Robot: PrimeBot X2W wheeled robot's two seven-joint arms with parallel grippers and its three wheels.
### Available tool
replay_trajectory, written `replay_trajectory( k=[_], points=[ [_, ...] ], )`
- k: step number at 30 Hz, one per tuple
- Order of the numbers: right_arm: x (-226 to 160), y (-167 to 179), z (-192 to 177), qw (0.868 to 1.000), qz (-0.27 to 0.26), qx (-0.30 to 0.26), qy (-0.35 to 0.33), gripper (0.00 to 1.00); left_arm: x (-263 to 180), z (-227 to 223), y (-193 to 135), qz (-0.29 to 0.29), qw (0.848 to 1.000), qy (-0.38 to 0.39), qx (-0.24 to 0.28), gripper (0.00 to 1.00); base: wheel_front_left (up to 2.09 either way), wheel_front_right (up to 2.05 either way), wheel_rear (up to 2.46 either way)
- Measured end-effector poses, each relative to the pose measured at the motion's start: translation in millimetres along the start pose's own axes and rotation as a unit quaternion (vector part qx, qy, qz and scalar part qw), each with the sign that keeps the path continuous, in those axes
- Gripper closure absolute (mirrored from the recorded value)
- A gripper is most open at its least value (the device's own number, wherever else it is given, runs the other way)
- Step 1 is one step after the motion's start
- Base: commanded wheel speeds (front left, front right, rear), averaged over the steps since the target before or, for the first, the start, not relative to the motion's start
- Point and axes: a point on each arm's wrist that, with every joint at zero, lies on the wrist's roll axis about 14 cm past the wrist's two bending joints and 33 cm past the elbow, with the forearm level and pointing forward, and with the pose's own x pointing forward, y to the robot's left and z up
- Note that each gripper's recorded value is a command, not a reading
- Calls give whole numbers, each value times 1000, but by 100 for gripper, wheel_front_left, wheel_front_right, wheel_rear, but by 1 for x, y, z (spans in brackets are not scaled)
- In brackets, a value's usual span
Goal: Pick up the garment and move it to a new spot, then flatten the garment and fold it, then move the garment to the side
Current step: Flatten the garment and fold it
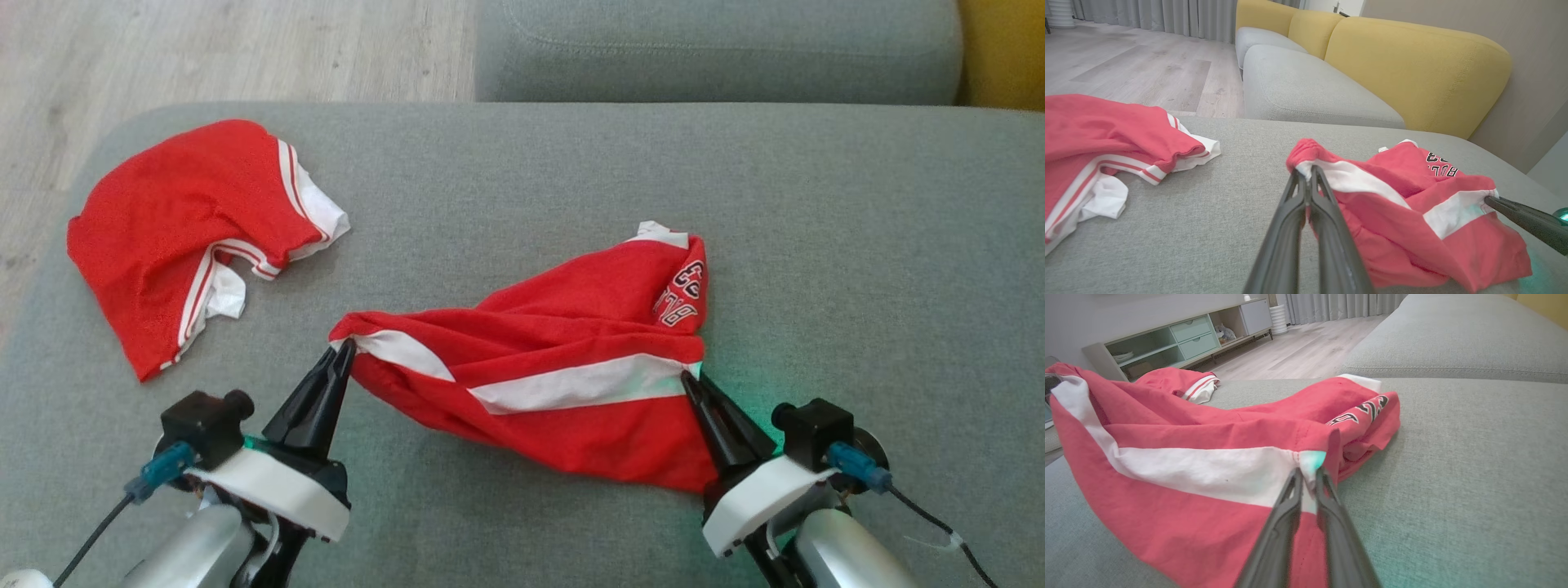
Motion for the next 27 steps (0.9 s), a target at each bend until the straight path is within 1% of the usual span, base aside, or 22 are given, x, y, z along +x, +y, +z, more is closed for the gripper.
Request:
replay_trajectory(
  k=[7,9,12,15,17,20,22,24,27],
  points=[
    [-4,3,8,1000,2,-4,-12,100,0,4,-3,-7,1000,-5,8,100,0,0,0],
    [-4,-5,23,999,-12,3,-37,100,2,9,-6,-12,1000,-12,13,100,0,0,0],
    [-7,-32,57,994,-52,15,-92,100,7,15,-12,-30,999,-16,25,100,0,0,0],
    [-9,-63,98,985,-88,4,-148,100,27,36,-22,-66,995,-21,71,100,0,0,0],
    [-10,-91,138,974,-115,-22,-195,100,49,71,-33,-94,988,-49,108,100,0,0,0],
    [-16,-131,213,949,-148,-84,-266,100,86,133,-61,-139,972,-101,162,100,0,0,0],
    [-23,-152,264,928,-165,-124,-310,100,108,172,-85,-167,958,-138,190,100,0,0,0],
    [-34,-168,313,904,-182,-153,-355,100,128,203,-111,-196,941,-170,219,100,0,0,0],
    [-56,-182,370,869,-203,-196,-407,100,151,246,-139,-222,915,-229,246,100,0,0,0]
  ],
)
